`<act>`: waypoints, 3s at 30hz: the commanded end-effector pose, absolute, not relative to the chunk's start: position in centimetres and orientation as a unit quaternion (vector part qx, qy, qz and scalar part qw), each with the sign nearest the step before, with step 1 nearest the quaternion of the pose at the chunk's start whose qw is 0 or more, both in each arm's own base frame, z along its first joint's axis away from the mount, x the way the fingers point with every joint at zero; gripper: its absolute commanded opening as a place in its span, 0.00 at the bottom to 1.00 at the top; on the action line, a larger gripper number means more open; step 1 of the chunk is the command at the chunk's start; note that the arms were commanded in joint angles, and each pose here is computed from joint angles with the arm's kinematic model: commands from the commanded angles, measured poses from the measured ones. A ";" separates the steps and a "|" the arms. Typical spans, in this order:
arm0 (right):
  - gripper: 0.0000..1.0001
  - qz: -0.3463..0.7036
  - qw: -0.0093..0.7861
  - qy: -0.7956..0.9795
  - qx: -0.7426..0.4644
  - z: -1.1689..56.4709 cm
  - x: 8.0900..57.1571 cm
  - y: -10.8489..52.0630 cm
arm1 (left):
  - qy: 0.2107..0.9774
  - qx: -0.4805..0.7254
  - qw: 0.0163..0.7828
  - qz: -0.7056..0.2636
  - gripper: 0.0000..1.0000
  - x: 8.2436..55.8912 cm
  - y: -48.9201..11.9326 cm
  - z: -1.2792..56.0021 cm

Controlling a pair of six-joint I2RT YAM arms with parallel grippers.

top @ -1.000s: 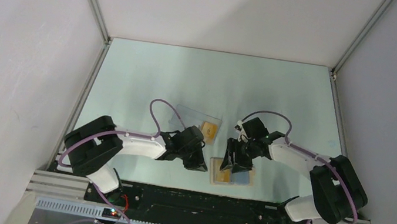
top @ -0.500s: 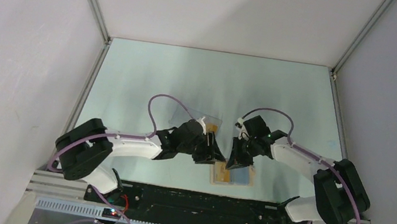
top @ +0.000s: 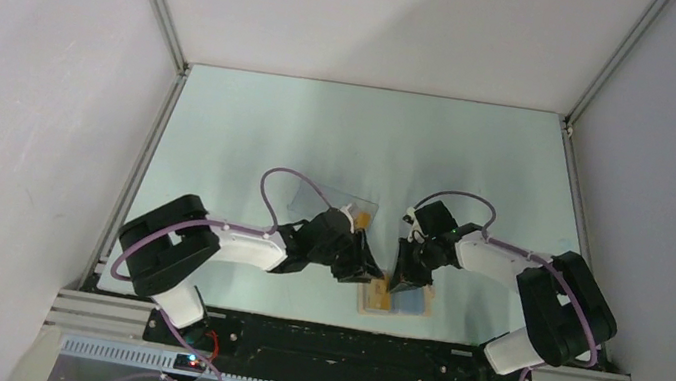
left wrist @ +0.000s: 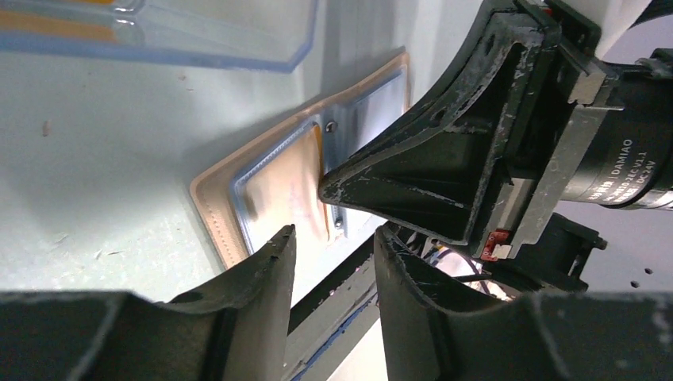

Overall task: Put the credit cards into the card holder
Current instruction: Insert the credit card into the card holder.

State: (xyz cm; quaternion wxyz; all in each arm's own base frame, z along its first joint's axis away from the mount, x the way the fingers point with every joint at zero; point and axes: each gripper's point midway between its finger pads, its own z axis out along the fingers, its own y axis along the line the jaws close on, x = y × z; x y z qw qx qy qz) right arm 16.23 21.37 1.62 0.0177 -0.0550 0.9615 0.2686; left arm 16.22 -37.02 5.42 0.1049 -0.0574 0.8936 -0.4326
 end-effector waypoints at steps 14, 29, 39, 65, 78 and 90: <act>0.00 0.233 0.010 0.970 -0.064 -0.6 15.9 20.4 | 0.929 -0.039 0.112 -0.351 0.48 16.6 -35.3 3.8; 0.00 0.239 0.003 0.969 -0.066 -0.8 15.6 20.7 | 0.928 -0.031 0.110 -0.355 0.40 16.6 -36.1 3.4; 0.00 0.248 0.001 0.967 -0.067 -0.7 15.5 21.0 | 0.942 -0.027 0.104 -0.319 0.37 16.4 -35.3 2.5; 0.01 0.308 0.036 0.949 -0.062 4.1 16.5 22.4 | 0.916 0.004 0.136 -0.376 0.07 16.8 -38.1 7.2; 0.10 0.327 0.088 0.940 -0.045 8.2 18.2 21.0 | 0.916 0.014 0.132 -0.379 0.25 16.7 -38.8 7.7; 0.27 0.324 0.089 0.941 -0.046 8.1 18.2 20.6 | 0.929 0.040 0.134 -0.342 0.42 16.4 -38.7 7.3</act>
